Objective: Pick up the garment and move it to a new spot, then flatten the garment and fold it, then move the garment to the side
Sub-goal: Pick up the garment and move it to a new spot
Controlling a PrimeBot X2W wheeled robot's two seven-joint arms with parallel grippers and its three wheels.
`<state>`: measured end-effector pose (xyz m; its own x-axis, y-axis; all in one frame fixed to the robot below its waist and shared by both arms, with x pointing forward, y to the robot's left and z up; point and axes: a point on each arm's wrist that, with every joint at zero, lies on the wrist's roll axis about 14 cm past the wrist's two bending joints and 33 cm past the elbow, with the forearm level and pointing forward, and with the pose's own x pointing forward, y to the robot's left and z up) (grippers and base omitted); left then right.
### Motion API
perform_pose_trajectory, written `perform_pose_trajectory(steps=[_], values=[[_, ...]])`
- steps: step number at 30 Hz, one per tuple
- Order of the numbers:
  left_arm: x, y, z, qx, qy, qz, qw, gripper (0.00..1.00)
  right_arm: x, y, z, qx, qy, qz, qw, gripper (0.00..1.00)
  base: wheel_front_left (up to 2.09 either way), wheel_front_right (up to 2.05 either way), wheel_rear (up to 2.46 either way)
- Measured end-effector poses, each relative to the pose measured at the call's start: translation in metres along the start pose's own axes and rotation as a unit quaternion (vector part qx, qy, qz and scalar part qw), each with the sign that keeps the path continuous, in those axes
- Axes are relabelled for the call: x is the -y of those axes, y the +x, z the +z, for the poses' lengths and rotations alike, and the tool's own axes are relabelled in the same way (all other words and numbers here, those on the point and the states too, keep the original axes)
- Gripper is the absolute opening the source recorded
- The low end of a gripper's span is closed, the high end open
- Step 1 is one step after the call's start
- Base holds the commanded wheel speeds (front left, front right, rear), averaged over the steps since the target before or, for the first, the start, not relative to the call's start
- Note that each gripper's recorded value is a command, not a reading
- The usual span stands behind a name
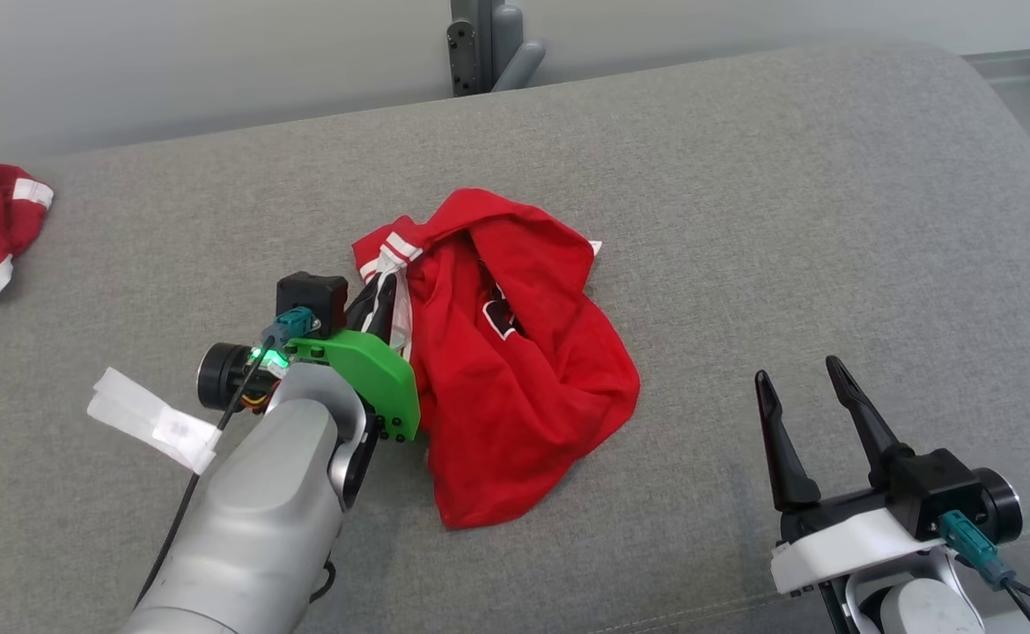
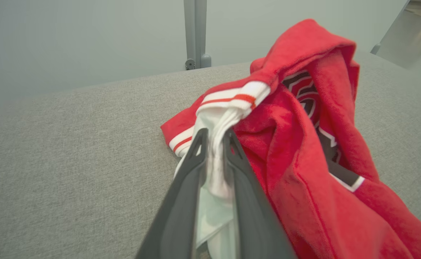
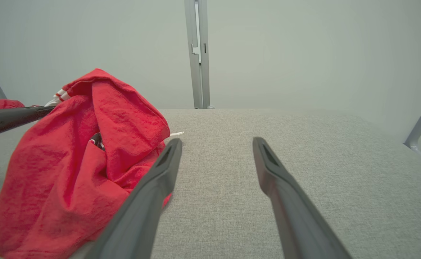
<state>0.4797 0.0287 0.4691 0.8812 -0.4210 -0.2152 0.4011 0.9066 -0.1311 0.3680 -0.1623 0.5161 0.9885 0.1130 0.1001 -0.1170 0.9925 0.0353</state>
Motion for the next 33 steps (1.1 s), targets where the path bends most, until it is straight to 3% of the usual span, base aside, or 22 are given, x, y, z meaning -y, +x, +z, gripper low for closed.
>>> perform_pose_trajectory(steps=[1,15,22,26,27,28,29,33], values=[[0.001,0.002,-0.001,-0.002,0.002,-0.001,1.0,0.0,0.002,-0.001,0.0,-0.001,-0.001,-0.003,1.0,1.0,0.0,0.0,0.0],[0.003,0.057,0.11,0.117,0.085,0.004,0.989,0.0,0.021,-0.007,-0.004,-0.01,-0.005,-0.034,0.999,1.0,0.0,0.0,0.0],[0.029,0.092,0.156,0.162,0.136,-0.021,0.977,0.0,0.035,-0.011,-0.008,-0.02,-0.005,-0.057,0.998,1.0,0.0,0.0,0.0],[0.05,0.11,0.152,0.159,0.151,-0.046,0.974,0.0,0.041,-0.014,-0.014,-0.03,-0.002,-0.068,0.997,1.0,0.0,0.0,0.0],[0.055,0.115,0.146,0.154,0.15,-0.052,0.975,0.18,0.042,-0.015,-0.016,-0.034,-0.002,-0.07,0.997,1.0,0.0,0.0,0.0],[0.06,0.118,0.14,0.149,0.149,-0.059,0.976,0.8,0.043,-0.015,-0.018,-0.037,-0.001,-0.073,0.997,1.0,0.0,0.0,0.0],[0.066,0.122,0.133,0.144,0.15,-0.068,0.976,1.0,0.045,-0.014,-0.019,-0.039,-0.001,-0.075,0.996,1.0,0.0,0.0,0.0],[0.082,0.133,0.104,0.118,0.137,-0.099,0.978,1.0,0.053,-0.014,-0.025,-0.05,-0.003,-0.087,0.995,1.0,0.0,0.0,0.0]])
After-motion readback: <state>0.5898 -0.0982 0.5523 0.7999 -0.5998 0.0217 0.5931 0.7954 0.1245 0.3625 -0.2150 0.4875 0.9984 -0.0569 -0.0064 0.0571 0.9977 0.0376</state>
